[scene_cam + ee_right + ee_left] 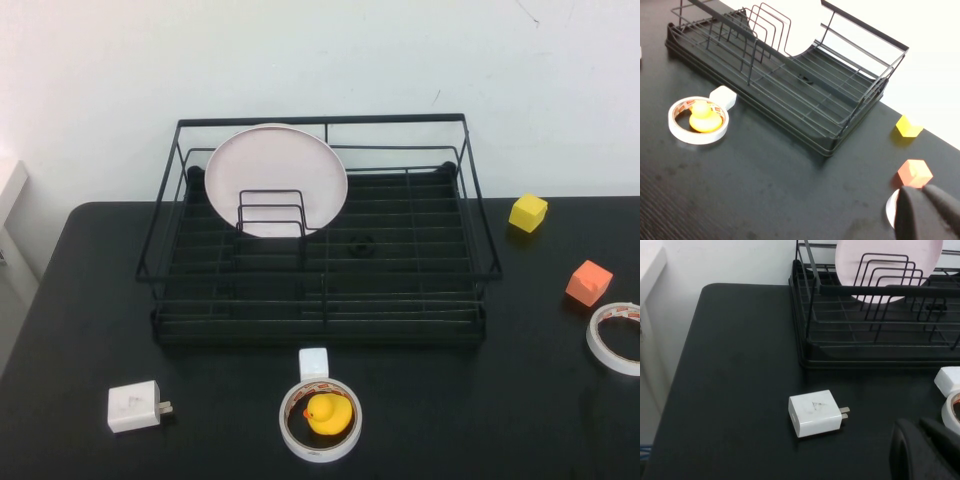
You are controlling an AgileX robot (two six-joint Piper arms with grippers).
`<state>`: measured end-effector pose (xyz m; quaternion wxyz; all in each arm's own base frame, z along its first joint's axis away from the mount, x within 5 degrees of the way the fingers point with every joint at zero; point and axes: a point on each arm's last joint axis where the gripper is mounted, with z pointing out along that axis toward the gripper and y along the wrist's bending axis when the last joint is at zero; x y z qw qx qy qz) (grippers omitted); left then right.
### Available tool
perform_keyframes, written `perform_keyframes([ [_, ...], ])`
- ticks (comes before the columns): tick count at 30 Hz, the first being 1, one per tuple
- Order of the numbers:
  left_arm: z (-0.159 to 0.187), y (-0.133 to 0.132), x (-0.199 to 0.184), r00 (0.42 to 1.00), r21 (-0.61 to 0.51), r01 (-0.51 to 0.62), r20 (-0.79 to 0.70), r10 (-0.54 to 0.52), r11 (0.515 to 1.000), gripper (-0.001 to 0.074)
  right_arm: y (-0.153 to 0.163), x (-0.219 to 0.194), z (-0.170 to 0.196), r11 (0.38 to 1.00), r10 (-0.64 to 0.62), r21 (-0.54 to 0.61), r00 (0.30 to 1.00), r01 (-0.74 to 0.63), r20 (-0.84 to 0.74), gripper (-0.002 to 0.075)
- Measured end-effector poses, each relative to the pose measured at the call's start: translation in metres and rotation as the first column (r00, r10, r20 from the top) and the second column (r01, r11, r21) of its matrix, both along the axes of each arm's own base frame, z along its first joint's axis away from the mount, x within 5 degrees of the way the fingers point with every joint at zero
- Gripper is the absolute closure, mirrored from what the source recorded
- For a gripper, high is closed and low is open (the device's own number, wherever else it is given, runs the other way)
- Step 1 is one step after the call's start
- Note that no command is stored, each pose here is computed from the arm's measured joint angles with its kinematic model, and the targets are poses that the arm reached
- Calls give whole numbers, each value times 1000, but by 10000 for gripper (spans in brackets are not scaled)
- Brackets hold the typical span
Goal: Place plate on rack
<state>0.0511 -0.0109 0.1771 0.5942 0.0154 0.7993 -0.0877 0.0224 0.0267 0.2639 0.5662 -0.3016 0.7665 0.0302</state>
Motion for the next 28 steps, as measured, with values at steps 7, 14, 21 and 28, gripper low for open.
perform_keyframes([
  [7,0,0,0,1000,-26,-7,-4,7,1000,737,0,0,0,1000,0,0,1000,0,0,726],
  [14,0,0,0,1000,-21,-8,-4,8,1000,737,0,0,0,1000,0,0,1000,0,0,726],
  [21,0,2,0,1000,3,-19,2,19,1000,737,0,0,0,1000,0,0,1000,0,0,726],
  [28,0,3,0,999,-6,-36,1,36,999,737,0,0,0,1000,0,0,1000,0,0,726],
])
